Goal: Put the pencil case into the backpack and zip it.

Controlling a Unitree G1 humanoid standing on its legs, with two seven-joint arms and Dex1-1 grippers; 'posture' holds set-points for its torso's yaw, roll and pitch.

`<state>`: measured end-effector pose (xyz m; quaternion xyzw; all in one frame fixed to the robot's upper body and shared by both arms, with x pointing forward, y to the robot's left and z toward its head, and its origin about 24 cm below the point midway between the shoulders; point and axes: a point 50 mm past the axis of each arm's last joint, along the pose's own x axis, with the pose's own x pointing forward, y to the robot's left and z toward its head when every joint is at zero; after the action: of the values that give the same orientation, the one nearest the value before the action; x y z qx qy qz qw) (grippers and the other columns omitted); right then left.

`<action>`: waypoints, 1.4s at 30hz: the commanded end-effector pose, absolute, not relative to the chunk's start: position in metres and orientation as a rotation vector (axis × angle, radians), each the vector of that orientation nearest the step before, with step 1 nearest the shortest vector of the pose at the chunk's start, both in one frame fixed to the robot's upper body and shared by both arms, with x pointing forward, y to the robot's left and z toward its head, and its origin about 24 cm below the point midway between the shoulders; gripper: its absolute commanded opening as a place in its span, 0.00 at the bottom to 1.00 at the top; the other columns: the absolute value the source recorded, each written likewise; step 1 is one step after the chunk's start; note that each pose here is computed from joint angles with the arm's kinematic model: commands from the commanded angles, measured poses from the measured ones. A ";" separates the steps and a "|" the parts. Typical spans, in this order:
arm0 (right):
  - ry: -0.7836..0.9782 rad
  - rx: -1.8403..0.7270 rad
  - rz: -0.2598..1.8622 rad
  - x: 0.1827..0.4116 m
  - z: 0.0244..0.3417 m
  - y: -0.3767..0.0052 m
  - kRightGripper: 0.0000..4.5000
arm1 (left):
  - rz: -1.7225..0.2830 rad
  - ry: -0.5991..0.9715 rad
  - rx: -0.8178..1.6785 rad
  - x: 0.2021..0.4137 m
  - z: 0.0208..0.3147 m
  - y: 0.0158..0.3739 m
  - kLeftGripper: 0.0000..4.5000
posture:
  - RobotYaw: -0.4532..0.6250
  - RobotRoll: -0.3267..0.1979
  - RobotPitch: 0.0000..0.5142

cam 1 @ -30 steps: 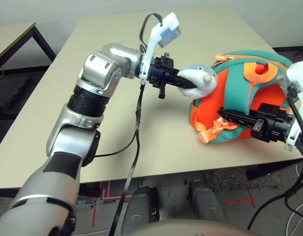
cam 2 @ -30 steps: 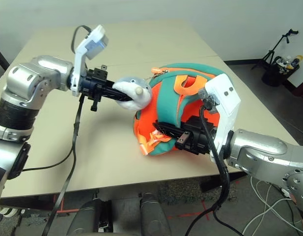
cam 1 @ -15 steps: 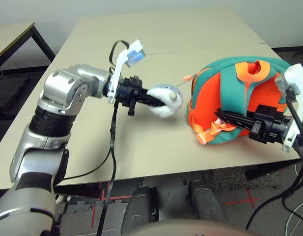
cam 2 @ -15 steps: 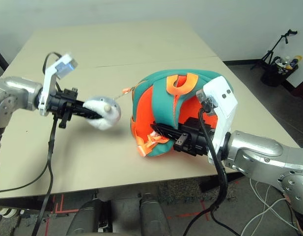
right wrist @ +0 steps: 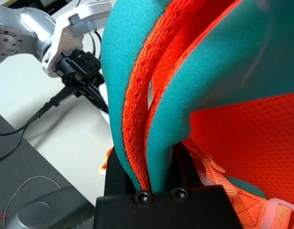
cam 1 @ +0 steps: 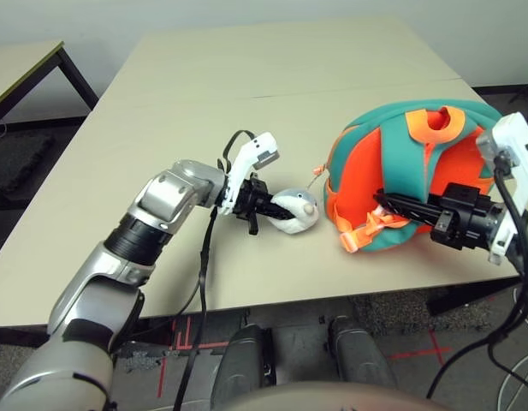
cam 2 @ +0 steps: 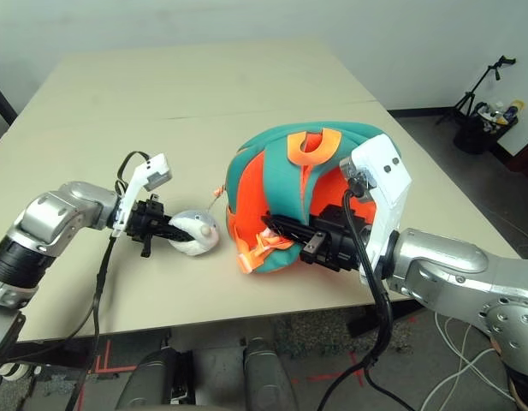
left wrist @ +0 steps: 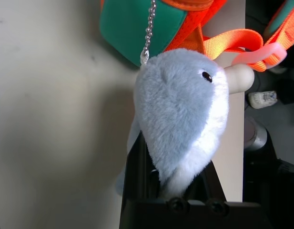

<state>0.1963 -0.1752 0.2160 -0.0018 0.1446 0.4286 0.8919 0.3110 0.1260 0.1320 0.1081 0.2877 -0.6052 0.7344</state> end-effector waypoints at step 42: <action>0.706 0.050 0.212 0.150 0.253 -0.317 0.99 | -0.439 0.471 -0.062 0.288 0.176 0.288 1.00 | 0.29 0.62 0.12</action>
<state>0.1485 -0.3033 0.2548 0.0276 0.3523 0.1465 0.9239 0.2810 0.2690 0.1770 -0.0378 0.2525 -0.2944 0.9209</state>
